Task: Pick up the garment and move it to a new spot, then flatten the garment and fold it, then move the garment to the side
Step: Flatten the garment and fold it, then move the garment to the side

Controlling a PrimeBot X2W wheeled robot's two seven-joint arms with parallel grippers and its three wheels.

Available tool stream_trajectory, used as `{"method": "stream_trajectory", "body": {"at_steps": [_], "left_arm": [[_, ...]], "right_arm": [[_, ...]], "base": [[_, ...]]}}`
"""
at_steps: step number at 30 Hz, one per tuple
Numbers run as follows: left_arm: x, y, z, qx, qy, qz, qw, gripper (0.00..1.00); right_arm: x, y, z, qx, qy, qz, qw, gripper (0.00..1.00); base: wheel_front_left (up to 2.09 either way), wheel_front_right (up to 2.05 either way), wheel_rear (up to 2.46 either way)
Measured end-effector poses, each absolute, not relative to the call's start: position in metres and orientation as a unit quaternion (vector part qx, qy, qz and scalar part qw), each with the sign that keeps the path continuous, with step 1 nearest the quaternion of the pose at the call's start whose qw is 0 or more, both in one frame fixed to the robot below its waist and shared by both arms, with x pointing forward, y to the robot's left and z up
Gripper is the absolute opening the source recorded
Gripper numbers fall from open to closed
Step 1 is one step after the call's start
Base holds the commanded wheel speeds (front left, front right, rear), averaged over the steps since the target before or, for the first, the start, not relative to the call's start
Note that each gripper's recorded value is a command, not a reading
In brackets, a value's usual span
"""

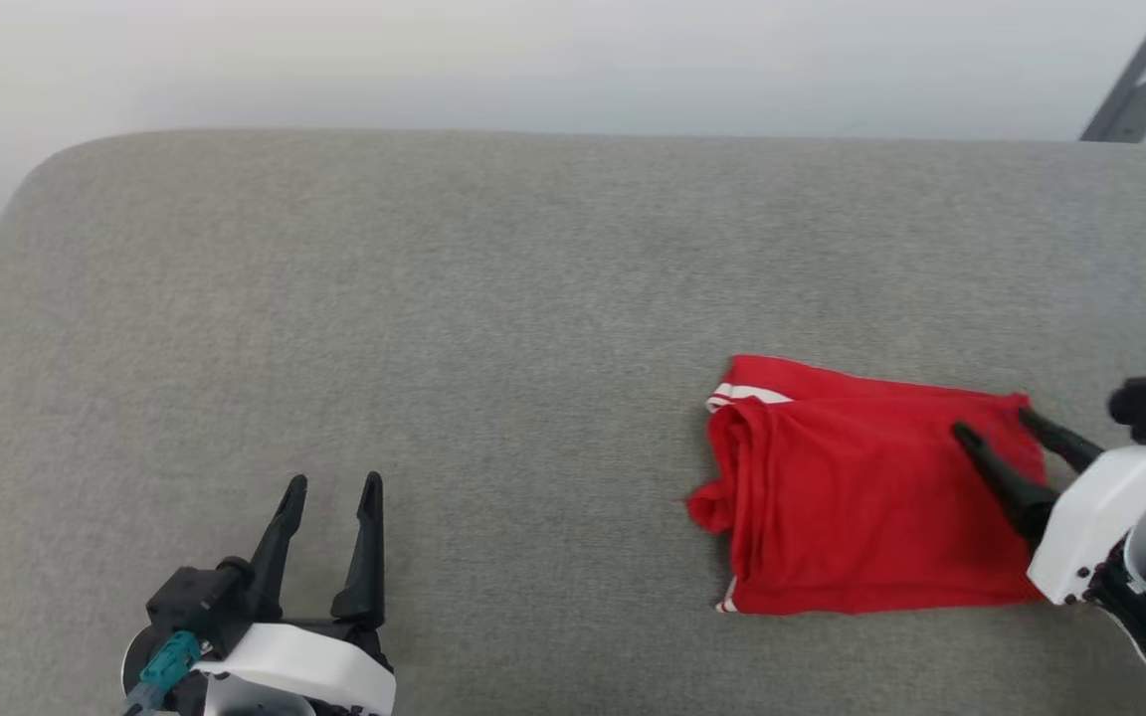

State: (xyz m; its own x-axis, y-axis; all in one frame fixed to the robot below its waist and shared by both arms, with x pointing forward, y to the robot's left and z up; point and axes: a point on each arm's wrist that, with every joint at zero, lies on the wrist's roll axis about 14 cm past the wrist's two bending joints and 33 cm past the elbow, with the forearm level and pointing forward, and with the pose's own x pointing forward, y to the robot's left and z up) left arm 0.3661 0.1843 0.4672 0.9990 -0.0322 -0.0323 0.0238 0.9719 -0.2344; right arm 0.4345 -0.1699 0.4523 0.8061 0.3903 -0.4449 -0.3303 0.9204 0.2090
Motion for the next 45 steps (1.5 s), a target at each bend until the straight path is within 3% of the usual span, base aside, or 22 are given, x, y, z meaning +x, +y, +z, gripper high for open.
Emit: {"method": "stream_trajectory", "body": {"at_steps": [8,20,33,45], "left_arm": [[0.371,0.169,0.476,-0.121,0.009,-0.048,0.991,1.00],[0.349,0.172,0.493,-0.115,-0.016,-0.060,0.991,1.00],[0.320,0.179,0.493,-0.092,-0.018,-0.049,0.994,1.00],[0.313,0.180,0.486,-0.096,-0.007,-0.042,0.994,1.00]], "right_arm": [[0.434,-0.225,0.474,0.090,0.106,0.088,0.986,1.00],[0.397,-0.231,0.511,0.099,-0.018,0.044,0.994,1.00],[0.354,-0.238,0.496,0.086,-0.014,0.014,0.996,1.00],[0.351,-0.239,0.494,0.088,-0.012,0.008,0.996,1.00]], "base": [[0.00,0.00,0.00],[0.00,0.00,0.00],[0.00,0.00,0.00],[0.00,0.00,0.00]]}}
